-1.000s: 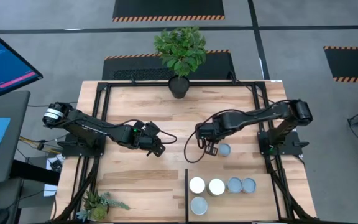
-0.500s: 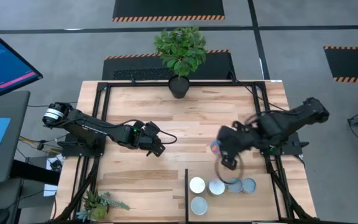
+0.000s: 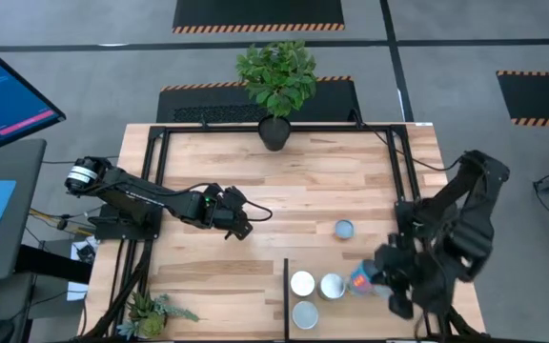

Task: Pick and place cans onto a shelf
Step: Put the canned corn on the shelf

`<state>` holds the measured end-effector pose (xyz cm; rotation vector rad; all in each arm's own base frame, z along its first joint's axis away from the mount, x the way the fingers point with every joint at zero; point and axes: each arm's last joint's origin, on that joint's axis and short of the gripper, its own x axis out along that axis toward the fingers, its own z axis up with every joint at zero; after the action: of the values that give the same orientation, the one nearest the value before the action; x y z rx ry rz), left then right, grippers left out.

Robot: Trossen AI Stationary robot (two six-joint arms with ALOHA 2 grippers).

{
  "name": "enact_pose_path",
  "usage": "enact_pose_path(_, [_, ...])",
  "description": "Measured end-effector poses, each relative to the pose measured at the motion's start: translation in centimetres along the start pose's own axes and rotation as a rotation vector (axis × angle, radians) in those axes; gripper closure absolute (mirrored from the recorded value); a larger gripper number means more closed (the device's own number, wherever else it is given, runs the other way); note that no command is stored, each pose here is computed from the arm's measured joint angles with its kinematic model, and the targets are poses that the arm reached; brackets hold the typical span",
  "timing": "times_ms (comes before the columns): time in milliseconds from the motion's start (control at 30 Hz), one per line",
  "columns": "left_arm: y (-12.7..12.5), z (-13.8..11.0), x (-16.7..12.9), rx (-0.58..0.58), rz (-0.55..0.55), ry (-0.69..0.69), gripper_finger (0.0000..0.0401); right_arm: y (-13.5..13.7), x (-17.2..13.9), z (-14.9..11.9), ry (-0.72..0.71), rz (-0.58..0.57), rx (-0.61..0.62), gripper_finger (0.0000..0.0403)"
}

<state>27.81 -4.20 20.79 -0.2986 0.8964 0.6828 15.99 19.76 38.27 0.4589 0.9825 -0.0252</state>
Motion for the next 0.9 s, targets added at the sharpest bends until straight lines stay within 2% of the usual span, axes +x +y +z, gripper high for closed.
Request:
enact_pose_path(300, [0.0, 0.0, 0.0, -0.004, 0.000, 0.000, 0.0401, 3.8, 2.0, -3.8, 0.060, 0.074, 0.156, 0.0398])
enact_pose_path(533, [0.0, 0.0, 0.0, -0.006, 0.000, 0.000, 0.0401, 5.1, 4.5, -6.3, 0.102, -0.014, 0.234, 0.0398])
enact_pose_path(667, [0.0, 0.0, 0.0, -0.006, -0.001, 0.000, 0.0401, 5.9, 6.4, -7.5, 0.177, -0.057, 0.275, 0.0397])
enact_pose_path(767, [0.0, 0.0, 0.0, -0.001, 0.000, 0.000, 0.0401, 6.6, 7.7, -8.1, 0.235, -0.054, 0.296, 0.0394])
enact_pose_path(900, [0.0, 0.0, 0.0, 0.013, -0.001, 0.000, 0.0401, 7.1, 9.1, -8.7, 0.241, -0.064, 0.295, 0.0398])
